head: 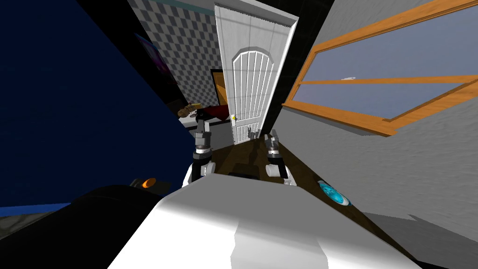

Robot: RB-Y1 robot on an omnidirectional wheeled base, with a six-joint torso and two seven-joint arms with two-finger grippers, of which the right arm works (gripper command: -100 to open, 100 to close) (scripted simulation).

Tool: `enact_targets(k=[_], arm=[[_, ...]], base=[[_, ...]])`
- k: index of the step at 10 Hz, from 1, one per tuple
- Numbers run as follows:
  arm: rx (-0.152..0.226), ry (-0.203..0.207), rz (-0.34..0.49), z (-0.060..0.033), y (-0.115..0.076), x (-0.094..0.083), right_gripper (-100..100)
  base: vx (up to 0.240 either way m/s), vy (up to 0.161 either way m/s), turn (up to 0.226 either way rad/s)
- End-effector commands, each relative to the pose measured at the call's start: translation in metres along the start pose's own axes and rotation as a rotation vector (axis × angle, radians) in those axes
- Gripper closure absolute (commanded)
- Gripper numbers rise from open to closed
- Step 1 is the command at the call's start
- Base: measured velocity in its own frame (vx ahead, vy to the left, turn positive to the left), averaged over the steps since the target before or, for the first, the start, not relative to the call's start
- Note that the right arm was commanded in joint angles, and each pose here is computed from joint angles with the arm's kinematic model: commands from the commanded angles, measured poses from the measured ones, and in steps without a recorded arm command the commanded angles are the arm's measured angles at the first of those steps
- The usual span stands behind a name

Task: Pull the door open

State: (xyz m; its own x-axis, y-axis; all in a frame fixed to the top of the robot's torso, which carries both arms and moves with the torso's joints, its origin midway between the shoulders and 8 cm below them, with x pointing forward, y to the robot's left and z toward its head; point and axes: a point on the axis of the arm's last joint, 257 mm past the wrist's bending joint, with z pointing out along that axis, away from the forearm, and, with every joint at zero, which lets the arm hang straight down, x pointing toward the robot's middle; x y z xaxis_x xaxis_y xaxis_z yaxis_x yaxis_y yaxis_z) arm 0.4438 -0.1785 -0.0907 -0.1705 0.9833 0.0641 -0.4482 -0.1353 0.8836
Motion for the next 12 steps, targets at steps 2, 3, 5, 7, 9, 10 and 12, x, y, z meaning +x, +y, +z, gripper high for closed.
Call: enact_targets(k=[2, 3, 5, 7, 9, 10, 12], arm=[[0.024, 0.034, 0.026, 0.0028, -0.016, 0.012, -100], [0.034, 0.048, 0.036, 0.0044, -0.023, 0.017, -100], [0.064, 0.088, 0.063, 0.0084, -0.043, 0.033, -100], [0.085, 0.116, 0.079, 0.0105, -0.056, 0.043, -100], [0.107, 0.143, 0.093, 0.0123, -0.069, 0.053, -100], [0.118, 0.156, 0.1, 0.013, -0.076, 0.058, -100], [0.14, 0.183, 0.111, 0.0141, -0.088, 0.067, -100]], base=[[0.101, 0.07, -0.038], [0.099, 0.068, -0.042], [0.106, 0.078, -0.047], [0.13, 0.115, -0.044], [0.092, 0.086, -0.041], [0.094, 0.059, -0.04], [0.101, 0.07, -0.037]])
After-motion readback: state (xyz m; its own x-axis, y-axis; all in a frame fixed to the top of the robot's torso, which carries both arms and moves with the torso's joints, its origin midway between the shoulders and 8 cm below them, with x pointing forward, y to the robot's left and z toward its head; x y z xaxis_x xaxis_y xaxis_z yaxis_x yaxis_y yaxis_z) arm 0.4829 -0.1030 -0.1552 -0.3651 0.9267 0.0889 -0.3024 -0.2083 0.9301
